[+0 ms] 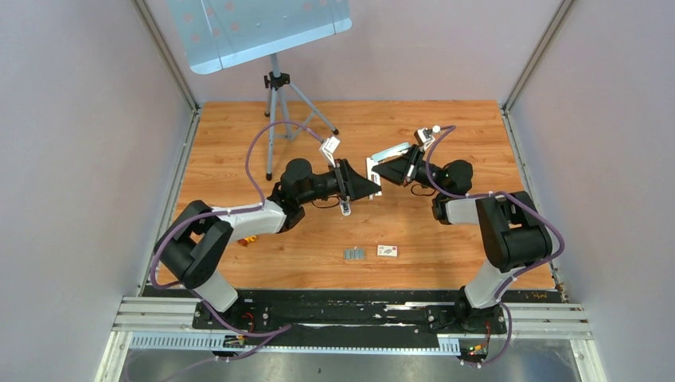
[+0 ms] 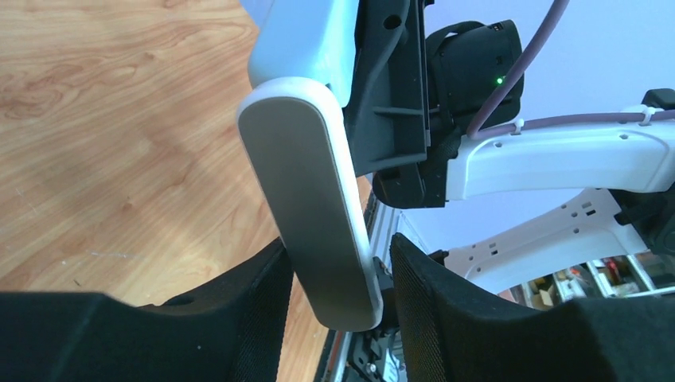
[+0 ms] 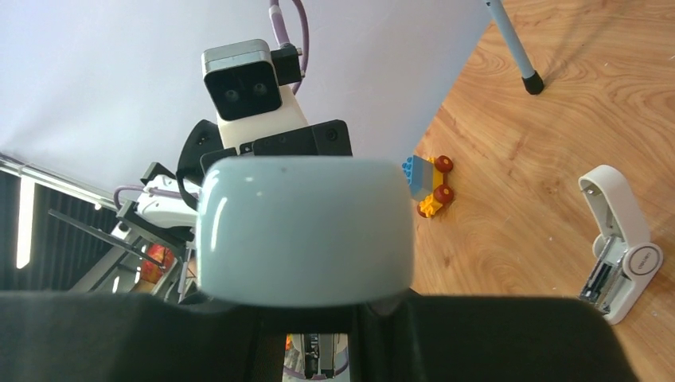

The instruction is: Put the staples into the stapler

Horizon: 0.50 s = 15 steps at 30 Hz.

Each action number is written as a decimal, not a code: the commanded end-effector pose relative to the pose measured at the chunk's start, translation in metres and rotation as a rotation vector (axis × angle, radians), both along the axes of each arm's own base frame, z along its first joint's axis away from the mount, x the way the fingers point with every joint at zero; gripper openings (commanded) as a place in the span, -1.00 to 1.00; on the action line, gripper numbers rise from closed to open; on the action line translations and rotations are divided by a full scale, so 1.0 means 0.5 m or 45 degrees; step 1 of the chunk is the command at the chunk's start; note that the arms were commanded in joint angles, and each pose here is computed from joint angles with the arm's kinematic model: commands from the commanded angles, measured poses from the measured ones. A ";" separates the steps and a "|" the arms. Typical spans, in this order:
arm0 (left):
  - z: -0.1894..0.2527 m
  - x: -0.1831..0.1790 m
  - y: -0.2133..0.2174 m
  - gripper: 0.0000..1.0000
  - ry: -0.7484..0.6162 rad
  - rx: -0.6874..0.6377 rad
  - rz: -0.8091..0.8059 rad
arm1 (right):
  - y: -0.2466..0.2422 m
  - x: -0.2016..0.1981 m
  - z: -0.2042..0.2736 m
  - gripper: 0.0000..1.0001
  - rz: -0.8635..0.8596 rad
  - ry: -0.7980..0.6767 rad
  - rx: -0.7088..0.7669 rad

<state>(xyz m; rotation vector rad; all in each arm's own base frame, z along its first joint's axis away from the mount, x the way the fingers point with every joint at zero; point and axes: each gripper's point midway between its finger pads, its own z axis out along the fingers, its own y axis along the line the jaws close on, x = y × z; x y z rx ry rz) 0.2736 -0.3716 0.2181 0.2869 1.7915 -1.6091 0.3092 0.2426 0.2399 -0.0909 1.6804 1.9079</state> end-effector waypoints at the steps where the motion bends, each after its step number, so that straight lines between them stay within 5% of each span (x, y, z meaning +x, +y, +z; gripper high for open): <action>1: 0.049 0.004 -0.013 -0.11 -0.079 -0.093 -0.017 | 0.006 -0.029 0.023 -0.76 0.041 -0.126 0.019; 8: 0.001 0.015 -0.009 -0.91 -0.016 0.013 0.023 | 0.002 -0.023 -0.033 -0.37 0.026 -0.071 -0.024; 15: -0.064 0.029 0.005 -1.00 0.025 0.195 0.084 | -0.024 -0.001 -0.154 -0.01 -0.049 0.129 -0.085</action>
